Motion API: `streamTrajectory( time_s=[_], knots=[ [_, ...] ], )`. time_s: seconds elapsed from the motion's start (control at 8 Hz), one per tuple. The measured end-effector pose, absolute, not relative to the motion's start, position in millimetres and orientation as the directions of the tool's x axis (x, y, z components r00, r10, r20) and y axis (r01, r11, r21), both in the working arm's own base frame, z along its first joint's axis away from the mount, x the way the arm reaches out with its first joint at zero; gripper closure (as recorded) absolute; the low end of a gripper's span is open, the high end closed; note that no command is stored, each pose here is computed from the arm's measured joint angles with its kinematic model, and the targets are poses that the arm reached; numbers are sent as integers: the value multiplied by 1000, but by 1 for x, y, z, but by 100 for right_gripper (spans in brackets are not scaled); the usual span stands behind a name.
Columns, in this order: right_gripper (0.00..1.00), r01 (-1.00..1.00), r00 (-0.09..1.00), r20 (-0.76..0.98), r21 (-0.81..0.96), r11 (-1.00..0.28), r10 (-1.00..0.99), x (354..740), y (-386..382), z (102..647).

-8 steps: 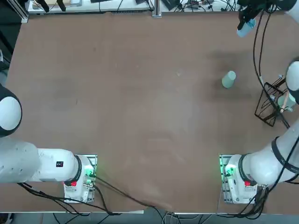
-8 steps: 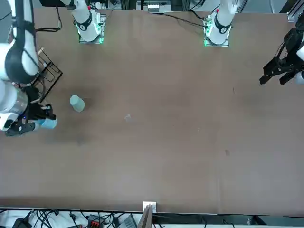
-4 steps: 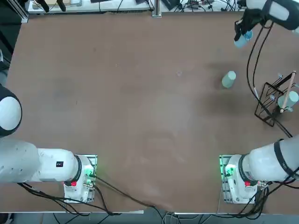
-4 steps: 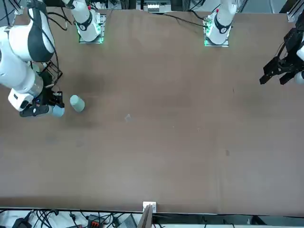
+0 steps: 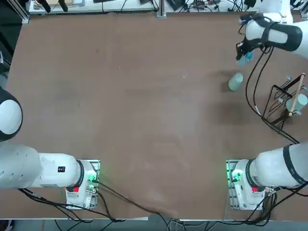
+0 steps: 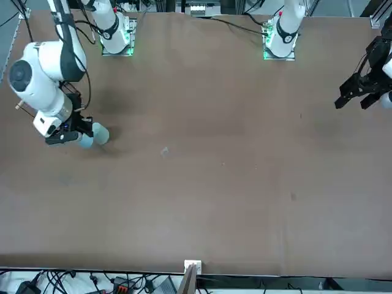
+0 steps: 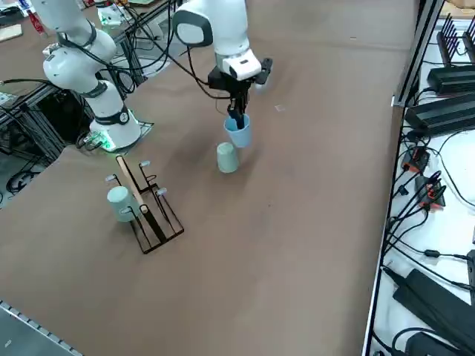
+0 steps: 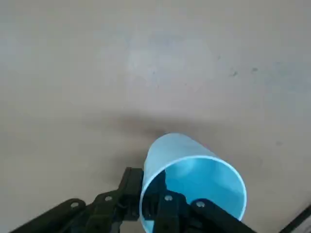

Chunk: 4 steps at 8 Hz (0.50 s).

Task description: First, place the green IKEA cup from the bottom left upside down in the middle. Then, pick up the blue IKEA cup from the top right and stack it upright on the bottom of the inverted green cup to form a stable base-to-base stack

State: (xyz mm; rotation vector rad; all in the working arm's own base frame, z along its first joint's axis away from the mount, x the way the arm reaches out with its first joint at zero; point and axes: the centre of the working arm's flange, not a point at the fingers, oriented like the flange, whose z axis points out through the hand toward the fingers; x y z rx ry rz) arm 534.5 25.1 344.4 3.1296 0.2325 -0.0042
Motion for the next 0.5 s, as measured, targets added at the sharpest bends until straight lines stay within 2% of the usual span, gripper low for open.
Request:
streamTrajectory(
  time_s=[0.5],
  knots=[
    [96,137,990,-34,3,-991,137,514,40,333]
  ],
)
